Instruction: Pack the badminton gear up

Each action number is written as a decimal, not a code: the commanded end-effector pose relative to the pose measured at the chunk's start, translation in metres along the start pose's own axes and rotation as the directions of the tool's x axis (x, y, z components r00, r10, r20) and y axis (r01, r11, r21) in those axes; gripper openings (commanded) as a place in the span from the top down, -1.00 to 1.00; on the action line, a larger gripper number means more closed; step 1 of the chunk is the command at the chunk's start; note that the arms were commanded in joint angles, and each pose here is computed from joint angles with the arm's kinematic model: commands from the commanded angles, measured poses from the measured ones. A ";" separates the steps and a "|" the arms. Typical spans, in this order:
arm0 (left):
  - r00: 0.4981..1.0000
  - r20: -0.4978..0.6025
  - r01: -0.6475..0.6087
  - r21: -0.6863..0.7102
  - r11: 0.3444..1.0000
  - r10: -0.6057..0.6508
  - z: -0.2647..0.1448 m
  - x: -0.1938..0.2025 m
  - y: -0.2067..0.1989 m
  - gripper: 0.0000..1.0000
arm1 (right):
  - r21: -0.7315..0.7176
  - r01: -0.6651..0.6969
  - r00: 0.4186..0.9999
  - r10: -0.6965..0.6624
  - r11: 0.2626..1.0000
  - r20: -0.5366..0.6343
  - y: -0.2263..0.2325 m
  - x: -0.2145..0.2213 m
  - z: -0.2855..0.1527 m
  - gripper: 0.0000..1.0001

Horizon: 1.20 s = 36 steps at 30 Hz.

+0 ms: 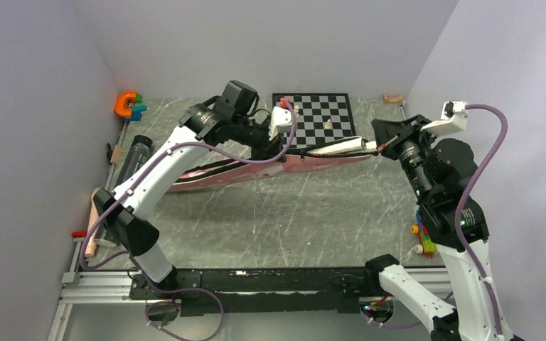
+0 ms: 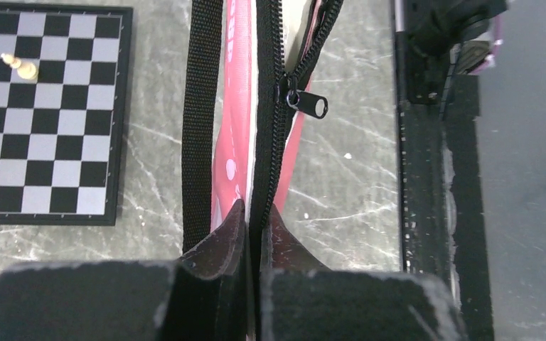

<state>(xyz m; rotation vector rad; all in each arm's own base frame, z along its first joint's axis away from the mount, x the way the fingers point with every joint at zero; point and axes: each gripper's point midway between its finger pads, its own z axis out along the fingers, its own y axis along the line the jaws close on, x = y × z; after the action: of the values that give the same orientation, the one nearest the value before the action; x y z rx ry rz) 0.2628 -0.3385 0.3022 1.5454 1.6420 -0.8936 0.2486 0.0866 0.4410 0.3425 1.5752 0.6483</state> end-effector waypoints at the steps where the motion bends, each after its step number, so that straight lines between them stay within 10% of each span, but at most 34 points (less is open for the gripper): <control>1: 0.979 0.190 -0.087 0.078 0.993 0.071 -0.040 -0.047 -0.032 1.00 | 0.210 0.056 0.997 -0.067 0.976 0.048 -0.036 -0.014 0.009 1.00; 36: 0.979 0.204 -0.030 0.010 1.000 0.027 -0.051 -0.040 -0.020 1.00 | 0.039 -0.145 0.982 0.149 0.989 -0.117 -0.020 0.049 0.025 1.00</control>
<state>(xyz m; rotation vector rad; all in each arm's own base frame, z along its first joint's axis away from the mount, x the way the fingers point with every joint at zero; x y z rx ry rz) 0.2487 -0.3070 0.3206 1.4576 1.6441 -0.9783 0.2721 0.0759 0.3994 0.5024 1.6371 0.6219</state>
